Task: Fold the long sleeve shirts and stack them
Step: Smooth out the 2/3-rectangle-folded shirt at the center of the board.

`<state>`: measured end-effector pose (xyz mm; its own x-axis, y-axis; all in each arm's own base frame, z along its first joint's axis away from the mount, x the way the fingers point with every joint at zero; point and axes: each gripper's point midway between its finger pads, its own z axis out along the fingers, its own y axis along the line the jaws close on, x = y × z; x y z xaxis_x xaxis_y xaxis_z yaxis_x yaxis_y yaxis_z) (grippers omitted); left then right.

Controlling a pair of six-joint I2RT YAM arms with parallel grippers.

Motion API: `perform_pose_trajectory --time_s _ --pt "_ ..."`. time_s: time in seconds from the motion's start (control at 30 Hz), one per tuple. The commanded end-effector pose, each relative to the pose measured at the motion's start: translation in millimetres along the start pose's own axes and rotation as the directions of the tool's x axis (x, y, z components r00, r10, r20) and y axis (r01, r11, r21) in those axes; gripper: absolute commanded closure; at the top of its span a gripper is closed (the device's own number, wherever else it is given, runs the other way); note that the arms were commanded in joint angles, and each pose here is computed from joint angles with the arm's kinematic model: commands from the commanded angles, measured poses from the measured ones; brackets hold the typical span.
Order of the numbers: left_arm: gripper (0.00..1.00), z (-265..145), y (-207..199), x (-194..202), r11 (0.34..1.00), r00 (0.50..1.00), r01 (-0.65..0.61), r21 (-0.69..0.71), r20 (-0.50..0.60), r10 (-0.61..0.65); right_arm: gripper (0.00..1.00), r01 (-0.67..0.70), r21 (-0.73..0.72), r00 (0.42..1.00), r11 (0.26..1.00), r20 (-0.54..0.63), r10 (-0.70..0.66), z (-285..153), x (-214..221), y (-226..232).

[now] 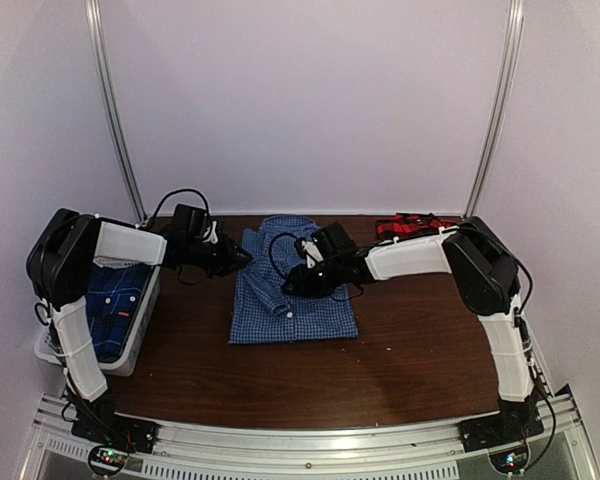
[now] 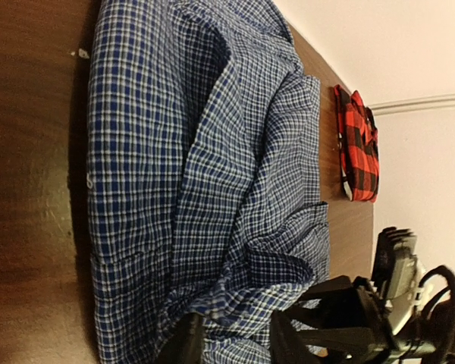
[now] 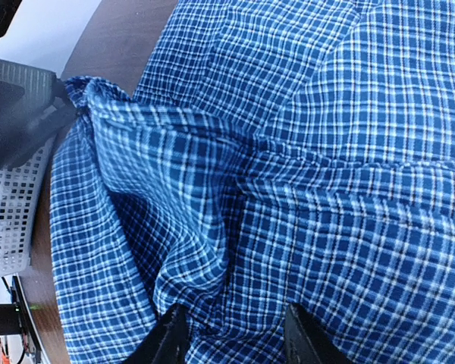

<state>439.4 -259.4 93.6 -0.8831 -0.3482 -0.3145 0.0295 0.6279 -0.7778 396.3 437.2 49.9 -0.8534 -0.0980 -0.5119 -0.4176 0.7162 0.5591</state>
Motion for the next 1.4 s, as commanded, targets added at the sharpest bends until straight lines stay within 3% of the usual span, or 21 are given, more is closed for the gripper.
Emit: perform_pose_trajectory --time_s 0.0,0.2,0.37,0.8,1.2,1.37 --pt "0.61 -0.4 -0.7 -11.5 0.998 0.998 -0.062 -0.018 0.021 0.062 0.52 0.043 0.014 0.995 0.999 0.093 -0.044 -42.8 -40.9 19.5" --pt "0.53 -10.2 -12.7 -23.6 0.989 0.989 -0.14 -0.045 0.043 0.142 0.46 0.055 0.13 0.978 0.99 0.193 -0.08 -94.1 -75.3 -7.4" --pt "0.49 -22.9 -7.1 -23.9 0.98 0.985 -0.16 -0.119 0.047 0.166 0.46 0.045 0.222 0.98 0.974 0.179 -0.086 -106.9 -79.7 -52.8" --pt "0.49 -24.9 6.2 -10.3 0.974 0.985 -0.169 -0.149 0.005 0.172 0.54 0.078 0.271 0.993 0.959 0.061 -0.098 -62.4 -65.5 -99.6" --pt "0.49 -24.6 8.7 -4.3 0.975 0.986 -0.168 -0.144 -0.014 0.168 0.6 0.058 0.291 0.993 0.955 0.08 -0.085 -59.7 -66.1 -106.9" --pt "0.49 -24.6 8.2 -3.8 0.976 0.986 -0.167 -0.14 -0.015 0.166 0.67 0.059 0.279 0.993 0.959 0.077 -0.084 -55.3 -66.0 -106.4"
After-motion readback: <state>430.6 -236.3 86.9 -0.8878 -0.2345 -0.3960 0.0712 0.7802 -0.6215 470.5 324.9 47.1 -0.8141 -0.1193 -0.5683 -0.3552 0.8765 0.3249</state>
